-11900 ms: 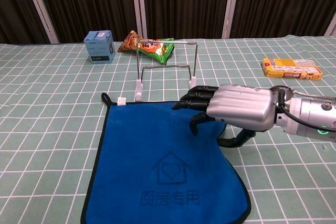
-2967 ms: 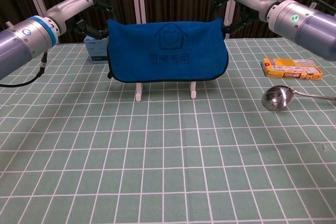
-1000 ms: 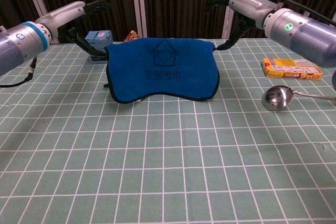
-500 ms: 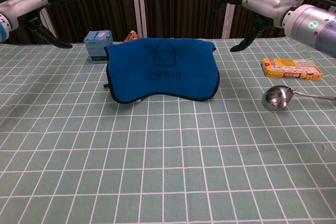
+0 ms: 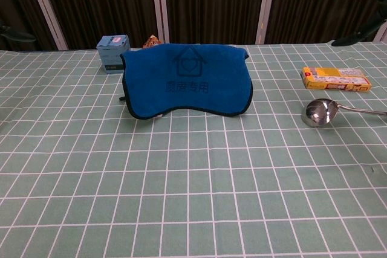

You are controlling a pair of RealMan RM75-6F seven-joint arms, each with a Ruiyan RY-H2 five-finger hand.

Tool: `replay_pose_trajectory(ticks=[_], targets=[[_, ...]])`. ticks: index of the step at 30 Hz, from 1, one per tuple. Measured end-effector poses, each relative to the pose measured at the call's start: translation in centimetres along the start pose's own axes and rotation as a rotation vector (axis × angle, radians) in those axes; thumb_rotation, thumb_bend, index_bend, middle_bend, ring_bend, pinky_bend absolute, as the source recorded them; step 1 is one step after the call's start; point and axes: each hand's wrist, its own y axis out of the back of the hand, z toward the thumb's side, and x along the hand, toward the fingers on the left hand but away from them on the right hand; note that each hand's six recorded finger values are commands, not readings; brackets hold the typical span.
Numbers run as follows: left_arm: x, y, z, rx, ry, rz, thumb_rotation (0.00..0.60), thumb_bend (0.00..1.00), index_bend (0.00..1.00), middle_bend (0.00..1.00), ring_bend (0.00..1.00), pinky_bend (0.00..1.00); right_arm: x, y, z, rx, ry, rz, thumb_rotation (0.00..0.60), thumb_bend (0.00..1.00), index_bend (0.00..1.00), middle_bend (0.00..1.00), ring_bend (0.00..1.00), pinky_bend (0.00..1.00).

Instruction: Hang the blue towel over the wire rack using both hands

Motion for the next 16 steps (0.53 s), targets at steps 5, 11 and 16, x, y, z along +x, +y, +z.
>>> replay_pose_trajectory(ticks=[5, 11, 16], targets=[[-4.7, 1.6, -0.4, 0.021, 0.044, 0.007, 0.6, 0.0, 0.0, 0.0, 0.0, 0.0, 4.6, 1.9, -1.9, -0.006, -0.076, -0.008, 0.6, 0.0, 0.07, 0.0, 0.0, 0.0], [-11.2, 3.3, -1.5, 0.116, 0.107, -0.002, 0.6, 0.0, 0.0, 0.0, 0.0, 0.0, 12.0, 3.8, -4.5, 0.055, -0.2, 0.039, 0.6, 0.0, 0.04, 0.0, 0.0, 0.0], [-15.1, 3.3, -1.5, 0.175, 0.147, -0.001, 0.6, 0.0, 0.0, 0.0, 0.0, 0.0, 16.6, 4.3, -5.3, 0.115, -0.267, 0.047, 0.6, 0.0, 0.04, 0.0, 0.0, 0.0]])
